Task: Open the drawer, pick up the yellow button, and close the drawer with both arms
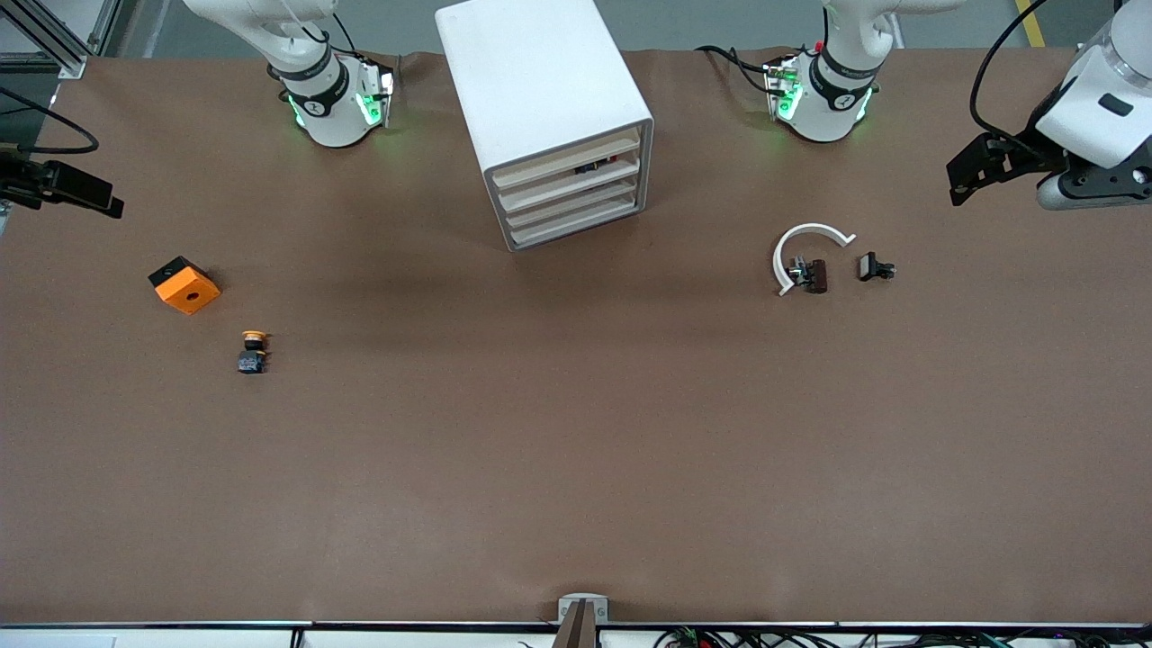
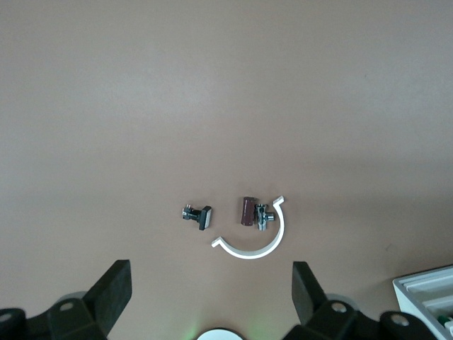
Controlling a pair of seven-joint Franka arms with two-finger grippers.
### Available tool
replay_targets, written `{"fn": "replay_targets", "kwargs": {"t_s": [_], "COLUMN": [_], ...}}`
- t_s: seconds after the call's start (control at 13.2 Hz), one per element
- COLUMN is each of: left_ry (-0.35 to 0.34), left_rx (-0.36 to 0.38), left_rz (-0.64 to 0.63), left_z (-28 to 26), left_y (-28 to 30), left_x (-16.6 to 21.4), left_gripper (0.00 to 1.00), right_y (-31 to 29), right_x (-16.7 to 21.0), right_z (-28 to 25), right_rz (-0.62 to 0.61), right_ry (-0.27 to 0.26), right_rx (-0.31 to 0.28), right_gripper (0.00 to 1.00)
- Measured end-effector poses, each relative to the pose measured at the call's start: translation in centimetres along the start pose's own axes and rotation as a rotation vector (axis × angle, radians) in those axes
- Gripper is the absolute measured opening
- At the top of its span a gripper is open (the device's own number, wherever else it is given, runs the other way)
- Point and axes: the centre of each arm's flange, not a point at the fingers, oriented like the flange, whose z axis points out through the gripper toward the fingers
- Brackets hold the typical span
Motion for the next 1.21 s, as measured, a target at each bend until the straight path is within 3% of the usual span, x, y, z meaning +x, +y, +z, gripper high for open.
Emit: {"fn": "replay_targets", "kwargs": {"t_s": [0.83, 1.21], "left_ry": [-0.002, 0.019], "left_rx": [-0.041, -0.046], "left_rz": [-0.016, -0.017], "left_z": [0.1, -0.7], "left_y": [-0.5, -0.6], "left_x": [0.5, 1.0], "left_gripper": [1.0, 1.0], "right_y": [0.8, 0.7], "right_x": [-4.9, -5.2], "right_z": [-1.8, -2.6], "right_rz": [0.016, 0.006], "right_ry": [0.128, 0.178], "right_rx": [0.029, 0.035], "right_gripper": [1.0, 1.0]}}
